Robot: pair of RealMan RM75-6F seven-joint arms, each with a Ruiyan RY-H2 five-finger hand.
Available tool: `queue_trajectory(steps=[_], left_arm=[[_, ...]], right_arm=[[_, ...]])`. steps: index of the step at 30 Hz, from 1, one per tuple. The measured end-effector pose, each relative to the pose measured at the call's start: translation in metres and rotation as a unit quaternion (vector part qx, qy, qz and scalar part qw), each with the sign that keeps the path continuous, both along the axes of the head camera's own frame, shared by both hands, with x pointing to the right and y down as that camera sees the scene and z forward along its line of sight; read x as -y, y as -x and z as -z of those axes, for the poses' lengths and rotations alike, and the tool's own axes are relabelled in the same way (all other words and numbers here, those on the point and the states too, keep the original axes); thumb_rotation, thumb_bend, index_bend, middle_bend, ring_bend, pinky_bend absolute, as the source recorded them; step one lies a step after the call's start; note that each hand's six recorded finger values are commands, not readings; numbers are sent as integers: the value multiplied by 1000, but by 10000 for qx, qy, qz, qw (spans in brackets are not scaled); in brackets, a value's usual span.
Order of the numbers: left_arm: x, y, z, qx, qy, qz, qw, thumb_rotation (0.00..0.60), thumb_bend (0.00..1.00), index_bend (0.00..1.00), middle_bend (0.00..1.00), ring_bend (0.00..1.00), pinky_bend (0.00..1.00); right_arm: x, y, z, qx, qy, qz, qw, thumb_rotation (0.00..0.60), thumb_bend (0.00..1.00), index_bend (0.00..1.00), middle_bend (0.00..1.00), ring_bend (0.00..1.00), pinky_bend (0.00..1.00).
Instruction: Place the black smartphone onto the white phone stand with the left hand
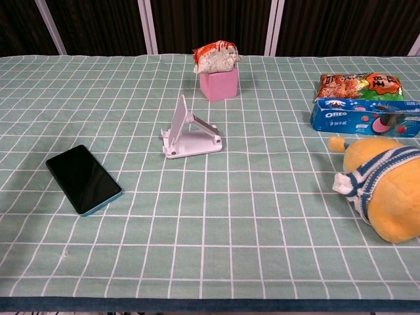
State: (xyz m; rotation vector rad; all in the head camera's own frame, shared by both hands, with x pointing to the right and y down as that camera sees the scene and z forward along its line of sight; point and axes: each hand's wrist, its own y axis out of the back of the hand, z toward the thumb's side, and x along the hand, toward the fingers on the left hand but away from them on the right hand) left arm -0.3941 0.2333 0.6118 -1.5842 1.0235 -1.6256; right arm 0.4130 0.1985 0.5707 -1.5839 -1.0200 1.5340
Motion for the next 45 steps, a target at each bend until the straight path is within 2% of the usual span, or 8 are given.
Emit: queue_trajectory(steps=[15,21,24,27,31,37,40,45], left_arm=[[-2,-3,-3,-24,150,-153,9998,600,34,0,0,0,0],[0,-10,-11,84,423,-546,9976,600,37,0,0,0,0],[3,-17,-18,231,618,-906,9937,600,57,0,0,0,0],[8,-27,-26,392,775,-1349,9870,600,64,0,0,0,0],[17,-46,-40,581,992,-2062,9717,600,90,16,28,0,0],[33,-73,-59,778,1212,-2884,9466,600,91,123,102,0,0],[38,-85,-67,860,1295,-3162,9359,600,91,157,130,0,0],[41,-97,-77,875,1407,-3309,9290,600,92,200,142,0,0]], right_arm=[[0,0,0,-8,-1,-7,10000,600,369,0,0,0,140],[1,0,-1,-33,11,-10,10000,600,369,2,0,0,140],[2,0,-2,-35,20,-12,10000,600,369,3,0,0,140],[2,0,-2,-33,32,-12,10000,600,369,5,0,0,140],[3,0,-3,-26,48,-17,10000,600,369,9,0,0,140],[4,0,-3,-34,62,-33,10000,600,369,13,0,0,140],[4,0,-3,-39,64,-37,10000,600,369,15,0,0,140],[4,0,-4,-40,69,-39,10000,600,370,16,0,0,140]])
